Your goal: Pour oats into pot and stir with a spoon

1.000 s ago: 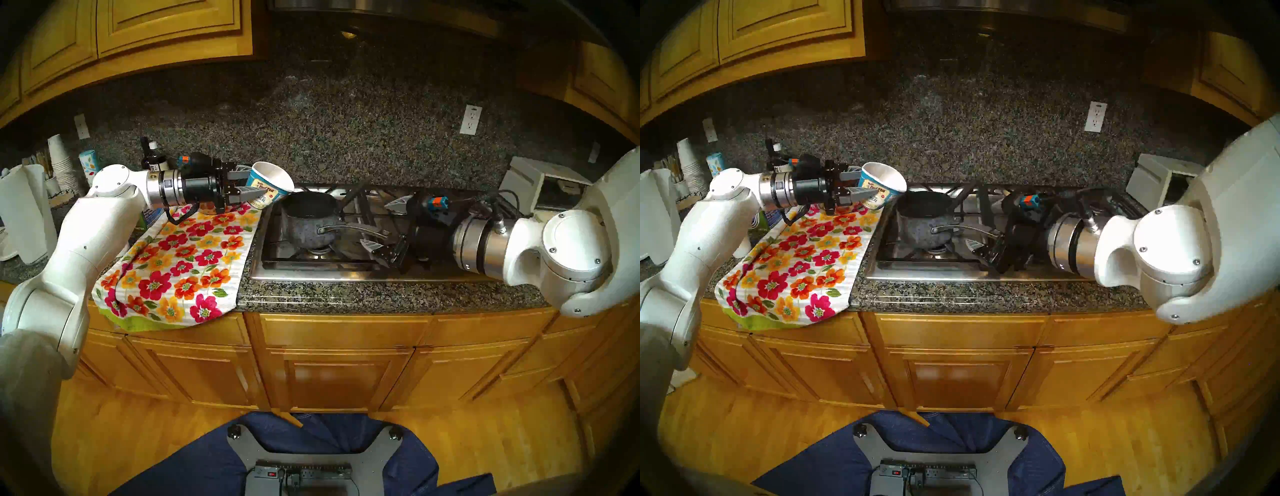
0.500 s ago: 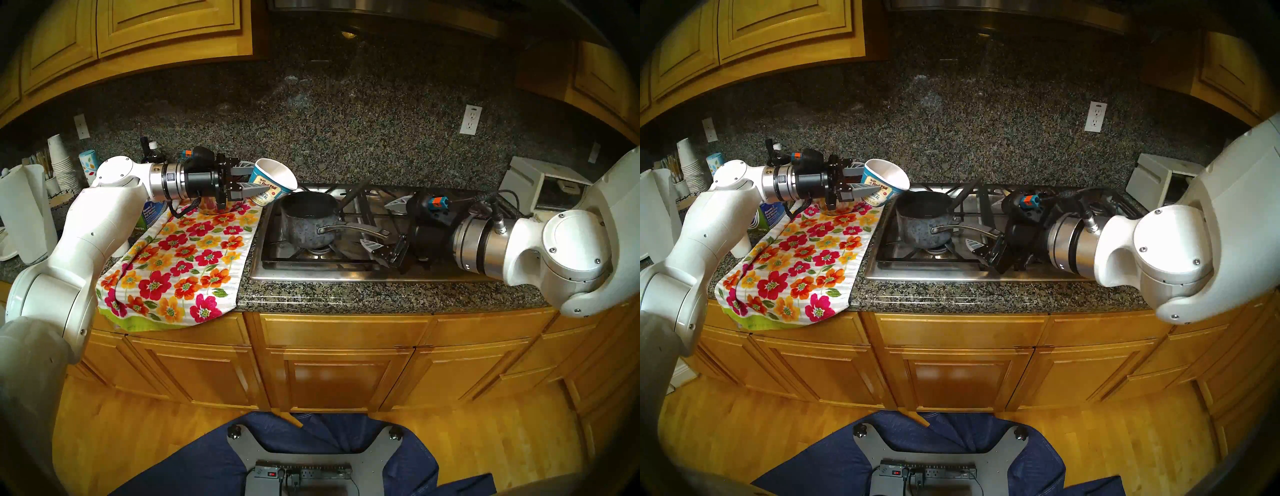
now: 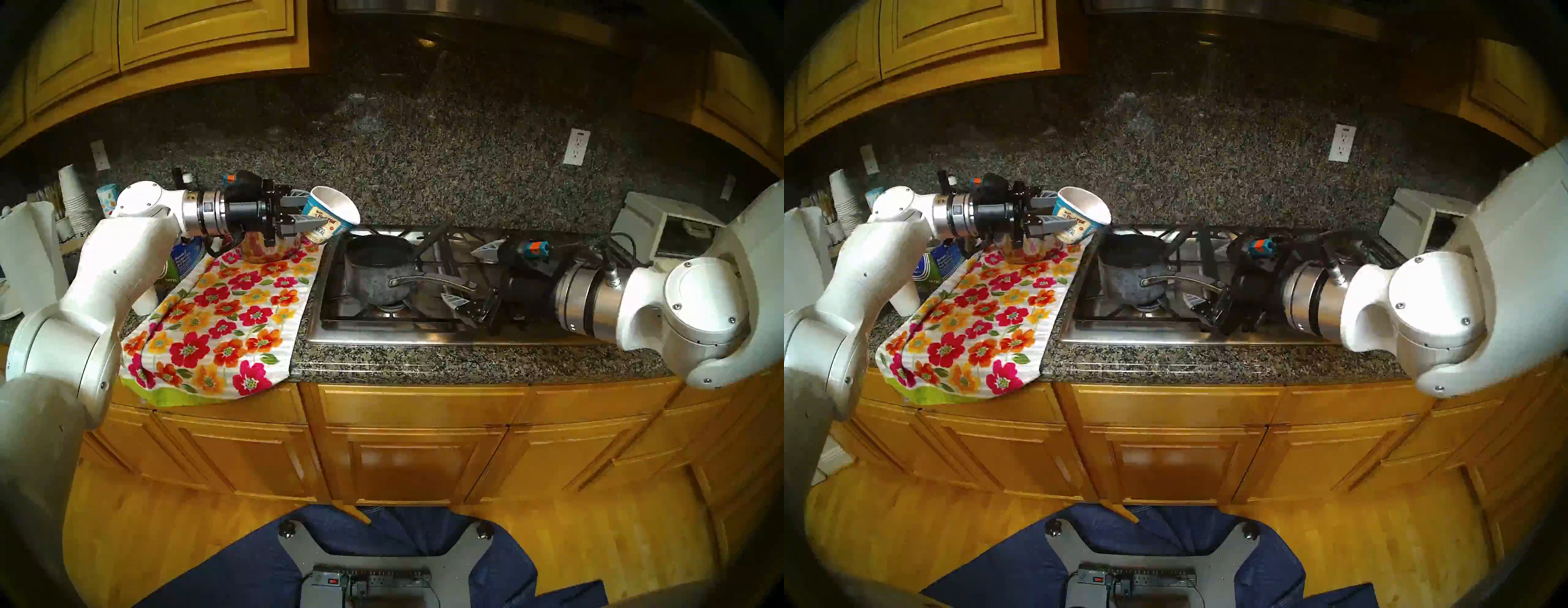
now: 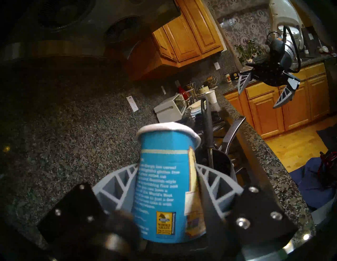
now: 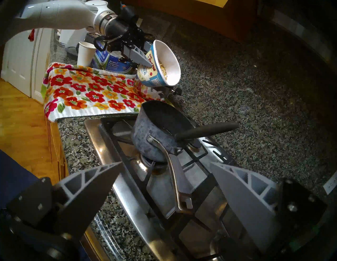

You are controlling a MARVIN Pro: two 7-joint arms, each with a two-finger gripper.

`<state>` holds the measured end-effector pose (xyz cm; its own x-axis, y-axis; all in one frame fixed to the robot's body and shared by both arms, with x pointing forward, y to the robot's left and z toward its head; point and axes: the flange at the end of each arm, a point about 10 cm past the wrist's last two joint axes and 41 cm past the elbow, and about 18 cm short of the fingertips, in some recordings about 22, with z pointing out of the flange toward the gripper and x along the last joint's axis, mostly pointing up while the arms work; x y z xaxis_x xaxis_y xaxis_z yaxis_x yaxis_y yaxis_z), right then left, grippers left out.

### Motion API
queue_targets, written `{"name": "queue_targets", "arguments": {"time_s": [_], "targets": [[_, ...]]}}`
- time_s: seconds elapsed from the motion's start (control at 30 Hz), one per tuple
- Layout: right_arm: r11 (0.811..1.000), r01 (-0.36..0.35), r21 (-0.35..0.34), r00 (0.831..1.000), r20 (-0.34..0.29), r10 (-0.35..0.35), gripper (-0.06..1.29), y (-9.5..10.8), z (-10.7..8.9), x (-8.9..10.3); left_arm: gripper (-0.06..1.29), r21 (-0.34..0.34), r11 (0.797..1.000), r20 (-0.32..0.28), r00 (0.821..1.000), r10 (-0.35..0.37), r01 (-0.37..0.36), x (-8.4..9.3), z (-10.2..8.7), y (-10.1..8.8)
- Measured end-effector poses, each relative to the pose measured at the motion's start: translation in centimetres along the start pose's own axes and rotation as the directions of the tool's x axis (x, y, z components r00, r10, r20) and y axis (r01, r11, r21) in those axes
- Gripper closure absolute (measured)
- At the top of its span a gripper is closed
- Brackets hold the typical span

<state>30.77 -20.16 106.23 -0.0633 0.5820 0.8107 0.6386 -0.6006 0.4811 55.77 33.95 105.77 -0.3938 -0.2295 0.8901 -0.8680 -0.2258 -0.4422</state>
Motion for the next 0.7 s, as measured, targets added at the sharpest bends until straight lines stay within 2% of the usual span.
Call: {"name": "queue_targets", "arguments": {"time_s": [0.33,0.7], "targets": [[1.0,0.0,0.0,1.0,0.0,0.0,-0.02,0.0,0.0,0.0,0.63,-0.018,1.0,0.052,0.998,0.022,-0.021,-0.1,0.1,-0.6],[1.0,0.0,0.0,1.0,0.0,0.0,-0.02,0.0,0.0,0.0,0.63,-0.064,0.996,0.086,0.994,0.074,-0.069,0.5,1.1,-1.0]]}}
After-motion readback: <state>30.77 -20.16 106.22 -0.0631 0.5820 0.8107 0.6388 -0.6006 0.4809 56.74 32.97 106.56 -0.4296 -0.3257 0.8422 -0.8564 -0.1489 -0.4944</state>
